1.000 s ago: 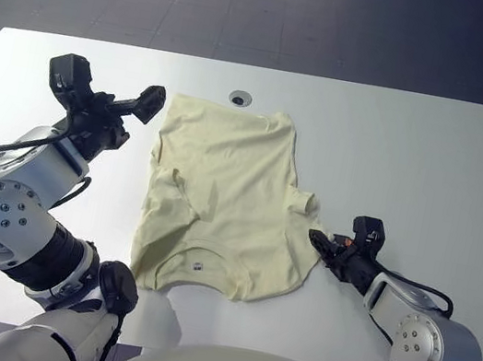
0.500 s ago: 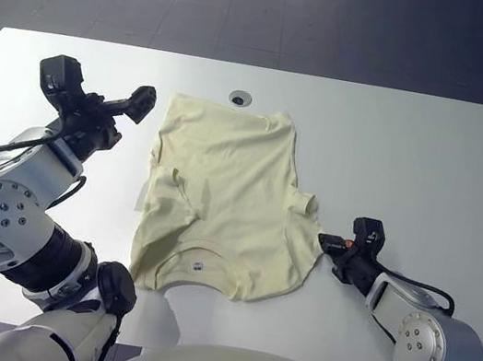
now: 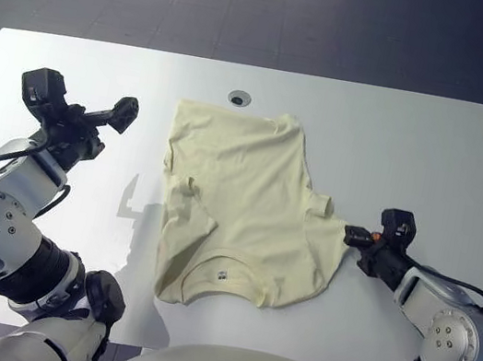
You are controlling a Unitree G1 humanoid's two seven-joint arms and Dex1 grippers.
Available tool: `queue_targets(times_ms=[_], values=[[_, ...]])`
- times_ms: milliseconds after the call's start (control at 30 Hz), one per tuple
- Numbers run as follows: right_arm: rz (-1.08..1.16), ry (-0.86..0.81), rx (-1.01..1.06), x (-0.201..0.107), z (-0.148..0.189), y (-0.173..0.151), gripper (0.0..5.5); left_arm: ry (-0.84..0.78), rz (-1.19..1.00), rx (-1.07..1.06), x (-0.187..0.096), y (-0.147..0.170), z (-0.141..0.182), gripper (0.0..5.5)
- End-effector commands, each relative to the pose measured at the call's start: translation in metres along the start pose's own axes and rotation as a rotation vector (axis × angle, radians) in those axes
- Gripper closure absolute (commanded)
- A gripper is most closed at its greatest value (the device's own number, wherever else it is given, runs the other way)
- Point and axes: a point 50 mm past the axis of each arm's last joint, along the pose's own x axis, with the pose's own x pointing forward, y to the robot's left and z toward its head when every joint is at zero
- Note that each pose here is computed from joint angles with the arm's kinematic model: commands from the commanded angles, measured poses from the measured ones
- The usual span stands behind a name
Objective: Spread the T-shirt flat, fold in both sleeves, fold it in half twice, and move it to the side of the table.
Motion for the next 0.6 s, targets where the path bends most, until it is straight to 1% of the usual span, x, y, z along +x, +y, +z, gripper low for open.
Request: queue_targets(times_ms=[33, 133, 333, 367, 467, 533, 600], values=[[0.111, -0.044, -0.029, 0.001, 0.006, 0.028, 5.49, 0.019, -0.001, 0.01, 0.001, -0.001, -0.002, 0.1], [0.183, -0.053, -0.032, 0.006, 0.007, 0.047, 5.49, 0.031, -0.006, 0.014, 0.001, -0.003, -0.004, 0.1], [0.283, 0.012, 0.001, 0.027, 0.002, 0.08, 5.49, 0.061, -0.034, 0.021, 0.006, -0.009, -0.008, 0.1], [0.322, 0.029, 0.012, 0.03, 0.001, 0.087, 5.23, 0.069, -0.043, 0.024, 0.007, -0.011, -0.009, 0.1], [0.38, 0.022, 0.059, 0.035, 0.006, 0.096, 4.79, 0.103, -0.067, 0.048, 0.009, -0.014, -0.014, 0.1], [0.379, -0.015, 0.106, 0.035, 0.013, 0.09, 4.47, 0.126, -0.095, 0.066, 0.009, -0.016, -0.017, 0.1], [0.361, -0.052, 0.142, 0.034, 0.02, 0.076, 4.17, 0.16, -0.145, 0.096, 0.006, -0.017, -0.022, 0.1]])
